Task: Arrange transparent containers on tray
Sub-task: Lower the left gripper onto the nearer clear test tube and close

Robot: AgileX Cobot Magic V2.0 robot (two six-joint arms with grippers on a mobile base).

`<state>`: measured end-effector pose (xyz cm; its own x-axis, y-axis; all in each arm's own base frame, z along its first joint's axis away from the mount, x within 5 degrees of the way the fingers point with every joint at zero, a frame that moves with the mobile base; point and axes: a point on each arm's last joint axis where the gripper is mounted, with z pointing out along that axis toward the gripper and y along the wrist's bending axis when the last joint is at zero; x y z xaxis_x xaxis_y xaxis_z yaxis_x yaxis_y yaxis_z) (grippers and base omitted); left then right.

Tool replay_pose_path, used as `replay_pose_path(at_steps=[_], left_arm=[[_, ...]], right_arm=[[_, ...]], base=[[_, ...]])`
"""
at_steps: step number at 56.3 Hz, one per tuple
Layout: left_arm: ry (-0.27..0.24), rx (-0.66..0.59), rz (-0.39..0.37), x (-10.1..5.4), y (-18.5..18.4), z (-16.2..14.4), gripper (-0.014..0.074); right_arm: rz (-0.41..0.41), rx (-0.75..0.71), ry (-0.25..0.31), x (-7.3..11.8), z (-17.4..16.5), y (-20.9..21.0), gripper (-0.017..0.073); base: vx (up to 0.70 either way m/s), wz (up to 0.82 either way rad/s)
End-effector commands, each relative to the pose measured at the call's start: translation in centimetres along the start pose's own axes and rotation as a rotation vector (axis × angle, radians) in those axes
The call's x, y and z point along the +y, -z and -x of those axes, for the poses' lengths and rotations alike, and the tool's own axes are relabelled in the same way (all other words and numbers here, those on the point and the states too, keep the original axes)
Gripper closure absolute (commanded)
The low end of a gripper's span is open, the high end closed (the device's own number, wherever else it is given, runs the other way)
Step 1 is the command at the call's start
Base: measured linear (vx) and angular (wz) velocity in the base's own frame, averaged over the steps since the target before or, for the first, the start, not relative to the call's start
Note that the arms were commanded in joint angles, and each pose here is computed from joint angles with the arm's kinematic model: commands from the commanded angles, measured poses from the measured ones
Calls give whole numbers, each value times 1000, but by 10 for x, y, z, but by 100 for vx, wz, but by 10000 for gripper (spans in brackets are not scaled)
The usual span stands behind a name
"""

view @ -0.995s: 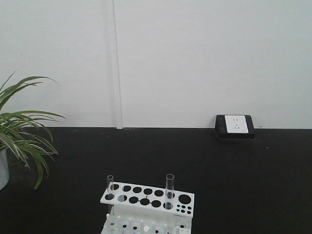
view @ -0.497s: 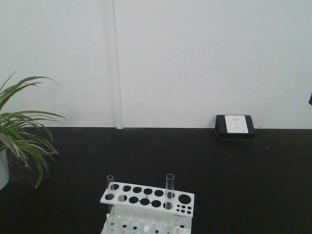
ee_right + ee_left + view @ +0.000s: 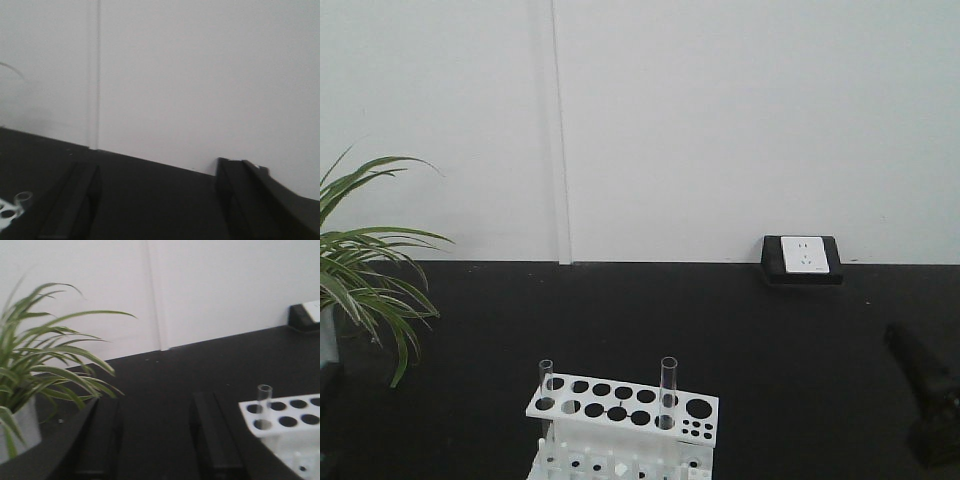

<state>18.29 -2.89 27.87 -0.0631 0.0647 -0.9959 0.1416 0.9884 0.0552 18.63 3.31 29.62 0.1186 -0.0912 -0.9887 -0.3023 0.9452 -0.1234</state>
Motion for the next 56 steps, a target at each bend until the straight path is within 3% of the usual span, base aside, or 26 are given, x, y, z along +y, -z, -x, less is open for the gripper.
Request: replay_pose_path(at_steps=[1,11,17,27,38,56], left_arm=[[18,-159,-106,-15,-4,6,198],[40,-192,-325,-38,-28,-13,209],[75,-215,-388,-46,-46,-30,209],[112,-138,-405,-52,-84,-58,206],[111,-149,-404,-56,-124,-59,198],[117,-107,-389,-58,-158,-59,67]], right_arm=[[131,-113,9,11,7,-2,36],[204,-88,-22,15,-4,-12,36],[210,-67,-38,15,-11,-17,36],[216,-62,-25,15,-15,-21,36],[213,-81,-14,14,-14,-21,36],[205,-84,-22,14,-14,-21,36]], base=[[0,0],[0,0],[0,0],[0,0],[0,0],[0,0]])
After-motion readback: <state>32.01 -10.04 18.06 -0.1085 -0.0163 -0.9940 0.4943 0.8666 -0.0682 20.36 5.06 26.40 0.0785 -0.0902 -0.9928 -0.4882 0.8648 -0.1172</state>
